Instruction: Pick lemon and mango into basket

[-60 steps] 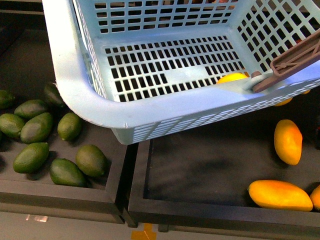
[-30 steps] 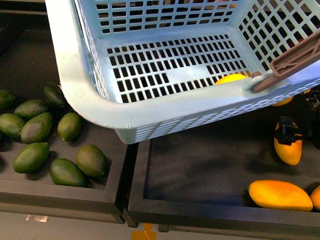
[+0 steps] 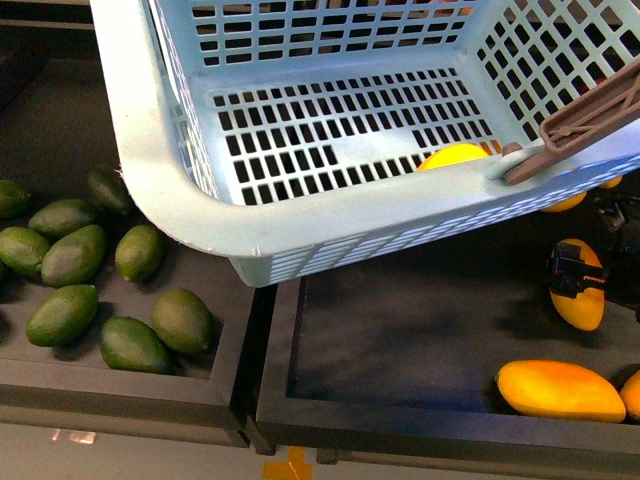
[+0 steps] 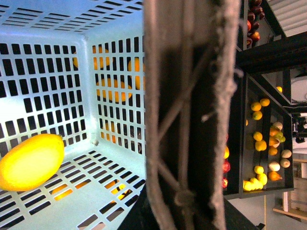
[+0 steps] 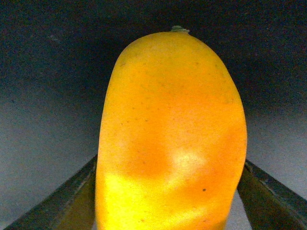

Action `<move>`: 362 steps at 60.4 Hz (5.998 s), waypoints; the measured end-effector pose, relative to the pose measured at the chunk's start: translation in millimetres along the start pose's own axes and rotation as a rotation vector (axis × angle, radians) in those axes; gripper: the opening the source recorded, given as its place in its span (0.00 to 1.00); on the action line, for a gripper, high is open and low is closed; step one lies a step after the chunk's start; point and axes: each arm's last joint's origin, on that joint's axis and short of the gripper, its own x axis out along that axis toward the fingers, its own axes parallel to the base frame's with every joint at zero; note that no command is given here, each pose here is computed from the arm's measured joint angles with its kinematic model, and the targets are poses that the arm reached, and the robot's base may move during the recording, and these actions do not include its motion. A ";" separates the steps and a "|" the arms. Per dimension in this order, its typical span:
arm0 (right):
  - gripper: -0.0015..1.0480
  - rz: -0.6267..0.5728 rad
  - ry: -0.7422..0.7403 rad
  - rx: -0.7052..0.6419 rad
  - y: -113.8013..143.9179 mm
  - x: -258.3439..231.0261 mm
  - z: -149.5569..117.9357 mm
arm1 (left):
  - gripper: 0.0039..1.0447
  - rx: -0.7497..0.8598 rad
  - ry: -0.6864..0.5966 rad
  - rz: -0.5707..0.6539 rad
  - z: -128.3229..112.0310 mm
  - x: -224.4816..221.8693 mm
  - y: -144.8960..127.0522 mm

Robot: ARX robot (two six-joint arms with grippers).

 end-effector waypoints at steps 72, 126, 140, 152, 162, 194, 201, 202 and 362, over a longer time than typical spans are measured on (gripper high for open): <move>0.56 0.245 -0.707 0.062 35.2 -277.9 112.9 | 0.05 0.000 0.000 0.000 0.0 0.0 0.0; 0.92 0.249 -0.684 0.019 130.5 -284.3 108.1 | 0.05 0.000 0.002 0.002 -0.3 0.9 0.5; 0.88 0.101 -0.770 0.067 107.4 -318.9 71.5 | 0.04 0.000 0.001 0.006 -0.6 2.3 1.2; 0.57 0.115 -0.996 -0.121 89.4 -333.3 25.0 | 0.04 0.001 0.001 0.006 -0.6 2.3 1.2; 0.30 0.099 -0.960 -0.156 72.0 -324.3 -8.0 | 0.04 0.000 0.007 0.002 -1.1 2.3 0.9; 0.02 0.084 -0.969 -0.165 58.7 -328.6 -66.1 | 0.04 0.001 0.002 0.006 -0.7 2.3 1.2; 0.02 0.084 -0.967 -0.165 57.0 -329.6 -75.4 | 0.04 0.000 0.004 0.004 -0.7 2.3 1.2; 0.02 0.084 -0.967 -0.165 56.7 -329.8 -77.0 | 0.04 0.000 0.004 0.004 -0.7 2.3 1.2; 0.92 0.085 -0.992 -0.166 47.3 -352.1 -128.6 | 0.04 -0.001 0.006 0.005 -2.3 3.1 0.7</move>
